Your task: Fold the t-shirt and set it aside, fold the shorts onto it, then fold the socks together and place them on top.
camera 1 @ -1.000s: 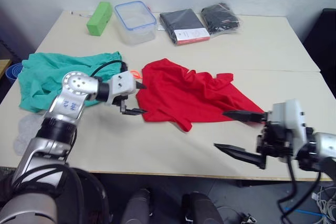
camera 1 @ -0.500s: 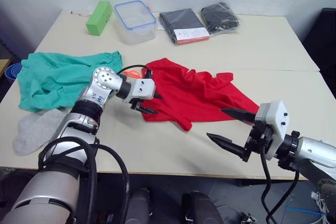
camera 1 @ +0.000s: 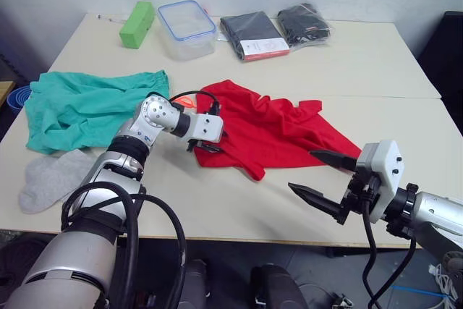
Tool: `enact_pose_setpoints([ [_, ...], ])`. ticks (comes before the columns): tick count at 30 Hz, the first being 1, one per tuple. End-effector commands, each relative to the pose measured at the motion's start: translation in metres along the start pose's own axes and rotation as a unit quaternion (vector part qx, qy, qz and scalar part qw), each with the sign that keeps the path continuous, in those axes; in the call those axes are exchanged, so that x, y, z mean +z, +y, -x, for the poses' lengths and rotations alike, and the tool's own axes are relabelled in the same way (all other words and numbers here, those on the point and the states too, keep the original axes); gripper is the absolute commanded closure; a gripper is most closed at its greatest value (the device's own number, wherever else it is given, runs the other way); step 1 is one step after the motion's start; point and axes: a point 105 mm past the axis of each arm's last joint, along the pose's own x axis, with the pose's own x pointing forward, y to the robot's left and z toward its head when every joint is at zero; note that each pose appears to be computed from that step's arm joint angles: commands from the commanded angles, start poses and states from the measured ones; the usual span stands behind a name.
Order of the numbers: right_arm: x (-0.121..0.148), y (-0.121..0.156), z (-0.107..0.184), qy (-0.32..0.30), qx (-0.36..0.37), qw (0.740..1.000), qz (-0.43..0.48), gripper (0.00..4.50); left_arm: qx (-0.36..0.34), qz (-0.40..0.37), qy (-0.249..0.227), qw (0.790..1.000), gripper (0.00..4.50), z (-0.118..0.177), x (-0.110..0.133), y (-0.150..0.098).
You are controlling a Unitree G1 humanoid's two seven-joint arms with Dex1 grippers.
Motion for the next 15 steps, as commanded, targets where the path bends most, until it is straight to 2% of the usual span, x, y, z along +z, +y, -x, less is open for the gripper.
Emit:
enact_pose_setpoints([
  [1,0.005,0.001,0.006,0.0,-0.007,1.0,0.021,0.0,-0.007,-0.014,-0.007,1.0,3.99,0.0,0.006,0.002],
  [3,-0.002,-0.001,0.008,0.017,-0.014,0.999,0.025,0.0,-0.015,-0.006,-0.016,1.0,4.45,0.0,0.007,0.0],
  [8,-0.03,-0.029,0.023,0.098,-0.072,0.991,0.057,0.0,-0.027,0.005,-0.029,0.999,4.45,0.001,0.008,-0.003],
  [15,-0.053,-0.088,0.057,0.209,-0.14,0.953,0.169,0.0,-0.049,0.034,-0.08,0.995,4.45,0.018,0.019,-0.001],
])
